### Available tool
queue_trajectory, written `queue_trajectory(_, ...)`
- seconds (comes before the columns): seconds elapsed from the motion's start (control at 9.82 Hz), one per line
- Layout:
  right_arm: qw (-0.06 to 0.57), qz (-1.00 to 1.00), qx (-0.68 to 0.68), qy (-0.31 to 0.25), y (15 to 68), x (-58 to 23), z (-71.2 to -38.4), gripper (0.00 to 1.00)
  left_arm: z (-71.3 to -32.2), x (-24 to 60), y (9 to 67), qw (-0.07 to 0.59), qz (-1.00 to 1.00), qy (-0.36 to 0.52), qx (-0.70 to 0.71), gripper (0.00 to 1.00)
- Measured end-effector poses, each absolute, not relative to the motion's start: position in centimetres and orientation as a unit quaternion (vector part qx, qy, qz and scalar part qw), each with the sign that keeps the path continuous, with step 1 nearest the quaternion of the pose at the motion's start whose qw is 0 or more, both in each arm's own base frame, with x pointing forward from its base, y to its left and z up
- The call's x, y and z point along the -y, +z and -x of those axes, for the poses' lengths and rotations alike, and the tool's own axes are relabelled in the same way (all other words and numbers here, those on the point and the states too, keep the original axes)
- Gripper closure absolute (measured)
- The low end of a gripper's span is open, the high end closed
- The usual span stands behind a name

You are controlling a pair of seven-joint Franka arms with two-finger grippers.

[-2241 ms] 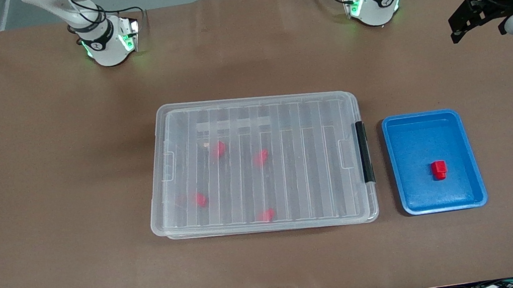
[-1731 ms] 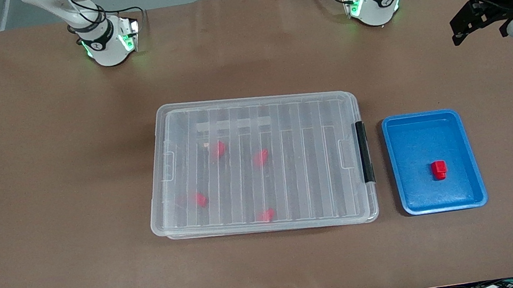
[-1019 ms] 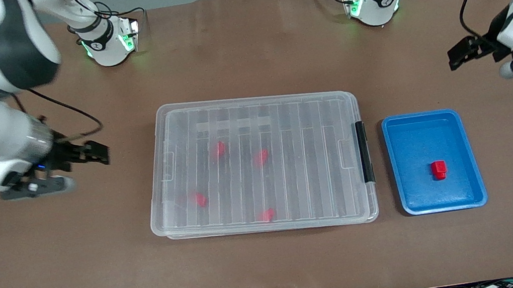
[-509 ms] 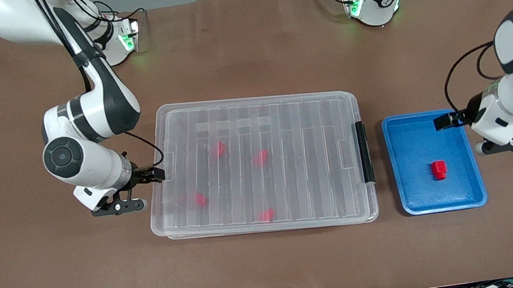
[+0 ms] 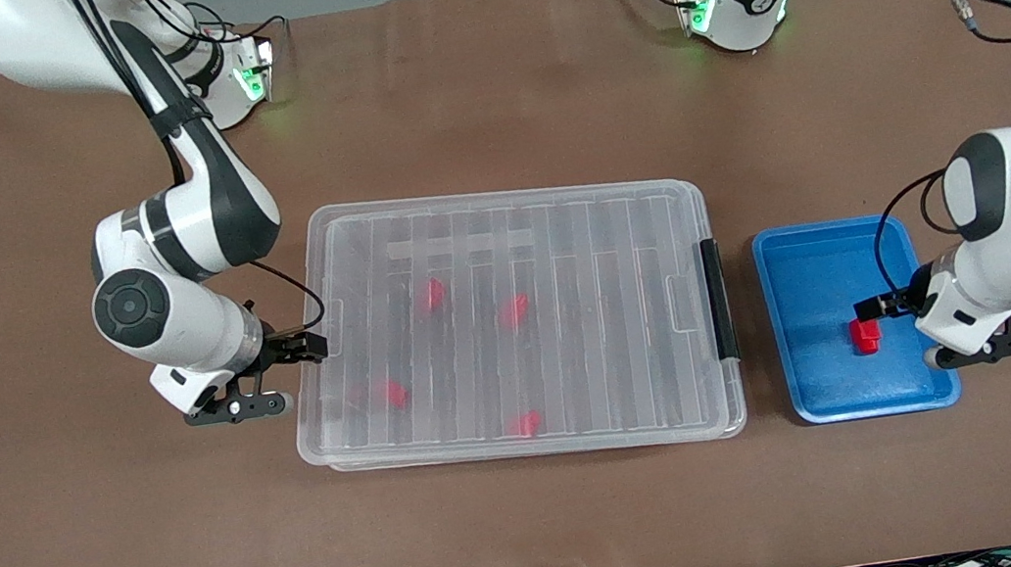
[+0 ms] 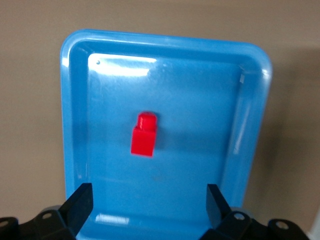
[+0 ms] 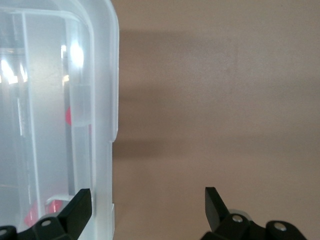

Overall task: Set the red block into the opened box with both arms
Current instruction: 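Slide the clear lid open with the right gripper while the left gripper grasps the block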

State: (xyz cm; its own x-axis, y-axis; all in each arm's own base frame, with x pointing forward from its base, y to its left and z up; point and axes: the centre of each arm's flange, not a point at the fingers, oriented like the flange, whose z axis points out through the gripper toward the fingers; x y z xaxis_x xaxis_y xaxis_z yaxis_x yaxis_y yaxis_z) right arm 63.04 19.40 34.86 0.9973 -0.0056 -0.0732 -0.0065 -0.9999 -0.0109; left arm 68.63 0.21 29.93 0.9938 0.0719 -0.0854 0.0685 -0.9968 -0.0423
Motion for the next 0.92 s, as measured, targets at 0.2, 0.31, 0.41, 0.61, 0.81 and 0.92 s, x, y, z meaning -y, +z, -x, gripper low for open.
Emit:
queue_trajectory(0.2, 0.005, 0.999, -0.011, 0.04, 34.6, -18.3, -63.2, 0.0, -69.0, -1.4, 25.9, 0.019, 0.998, 0.046, 0.037, 0.0)
queue_trajectory(0.31, -0.001, 0.999, -0.019, 0.045, 34.4, -16.9, -63.4, 0.0, -69.0, -1.8, 24.7, 0.023, 0.998, 0.047, 0.036, 0.0)
queue_trajectory(0.41, -0.013, 0.998, -0.025, 0.051, 34.4, -14.9, -63.7, 0.0, -68.9, -2.2, 23.9, 0.024, 0.998, 0.051, 0.037, 0.0)
queue_trajectory(0.61, -0.037, 0.996, -0.032, 0.069, 34.6, -10.2, -63.9, 0.0, -68.8, -2.3, 22.0, 0.021, 0.997, 0.059, 0.036, 0.01)
queue_trajectory(0.81, -0.043, 0.995, -0.023, 0.083, 34.7, -5.6, -64.1, 0.0, -68.8, -1.9, 20.1, 0.016, 0.998, 0.058, 0.032, 0.09)
queue_trajectory(0.92, -0.042, 0.995, -0.018, 0.086, 34.8, -3.6, -64.2, 0.0, -68.7, -1.7, 19.6, 0.014, 0.998, 0.06, 0.03, 0.15)
